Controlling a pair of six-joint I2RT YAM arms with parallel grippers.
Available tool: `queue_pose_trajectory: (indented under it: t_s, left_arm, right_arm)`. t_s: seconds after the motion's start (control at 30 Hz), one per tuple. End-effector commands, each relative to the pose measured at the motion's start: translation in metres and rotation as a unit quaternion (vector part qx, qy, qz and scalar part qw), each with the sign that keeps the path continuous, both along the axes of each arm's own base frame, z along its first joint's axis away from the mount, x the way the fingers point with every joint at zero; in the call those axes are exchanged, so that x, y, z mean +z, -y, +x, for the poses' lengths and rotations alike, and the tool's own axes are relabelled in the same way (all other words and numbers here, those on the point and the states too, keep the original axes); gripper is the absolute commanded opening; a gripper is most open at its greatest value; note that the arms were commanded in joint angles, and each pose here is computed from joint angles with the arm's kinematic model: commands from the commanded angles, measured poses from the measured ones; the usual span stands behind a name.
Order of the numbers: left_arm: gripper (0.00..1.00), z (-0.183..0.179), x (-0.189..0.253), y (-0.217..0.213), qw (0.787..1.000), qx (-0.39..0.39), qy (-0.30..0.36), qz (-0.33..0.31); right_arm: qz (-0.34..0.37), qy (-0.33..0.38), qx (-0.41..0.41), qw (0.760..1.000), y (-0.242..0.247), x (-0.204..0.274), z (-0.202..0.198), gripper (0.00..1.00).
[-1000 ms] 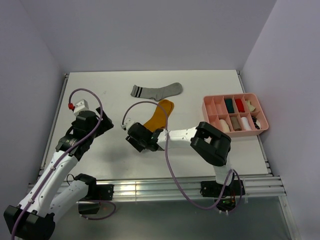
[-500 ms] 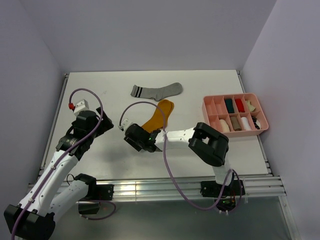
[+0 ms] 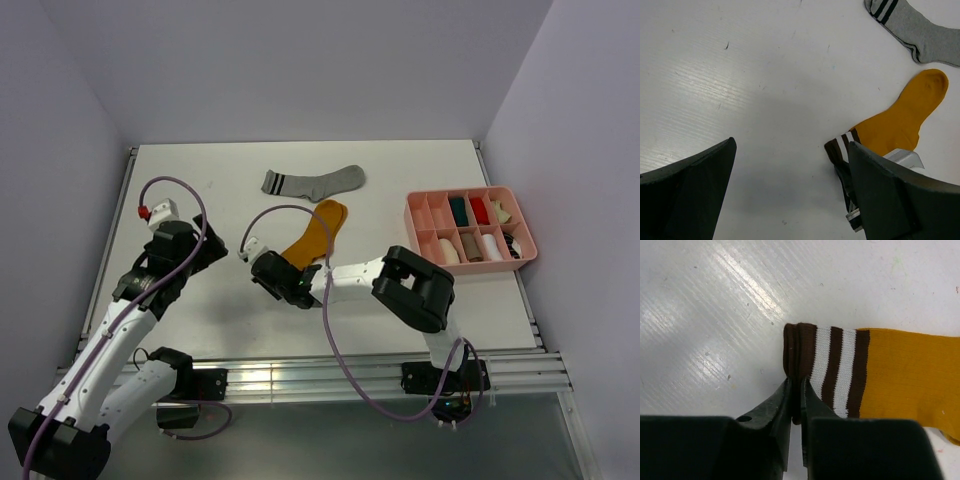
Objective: Roll the socks
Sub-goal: Roll the sock at the center of the board.
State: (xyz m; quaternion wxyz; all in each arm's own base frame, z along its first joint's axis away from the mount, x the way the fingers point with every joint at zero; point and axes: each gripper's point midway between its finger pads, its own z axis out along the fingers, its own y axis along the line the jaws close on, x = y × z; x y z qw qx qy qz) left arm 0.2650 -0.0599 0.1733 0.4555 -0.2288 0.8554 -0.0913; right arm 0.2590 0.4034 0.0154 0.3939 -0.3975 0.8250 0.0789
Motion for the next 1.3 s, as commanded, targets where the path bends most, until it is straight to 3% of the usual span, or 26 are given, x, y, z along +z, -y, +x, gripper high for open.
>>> queue_pose_trajectory:
  t_s: [0.0,0.1,0.43,0.67,0.97,1.13,1.27]
  left_arm:
    - [1.00,0.005,0.003,0.006,1.000,-0.010,0.006,-0.010]
    - [1.00,0.007,0.001,0.010,1.000,-0.017,0.002,-0.016]
    - [0.97,0.011,-0.018,0.032,0.997,-0.049,-0.015,-0.056]
    - [0.94,0.009,-0.033,0.045,0.994,-0.067,-0.023,-0.087]
    - [0.89,0.001,-0.063,0.056,0.989,-0.080,-0.058,-0.111]
    - [0.86,-0.003,-0.078,0.065,0.984,-0.086,-0.076,-0.136]
    - [0.77,-0.008,-0.091,0.070,0.980,-0.092,-0.093,-0.150]
  right_arm:
    - [-0.081,-0.057,0.003,0.995,0.040,-0.054,-0.028,0.11]
    - [-0.054,-0.079,0.016,0.995,0.031,-0.048,-0.036,0.00]
    - [0.124,-0.160,0.048,0.978,-0.016,0.021,-0.036,0.00]
    - [0.247,-0.263,0.052,0.931,-0.022,0.043,-0.036,0.00]
    - [0.366,-0.340,0.043,0.865,-0.016,0.070,-0.027,0.00]
    - [0.403,-0.370,0.023,0.837,-0.009,0.073,-0.016,0.00]
    - [0.416,-0.391,-0.002,0.821,-0.005,0.063,-0.012,0.00]
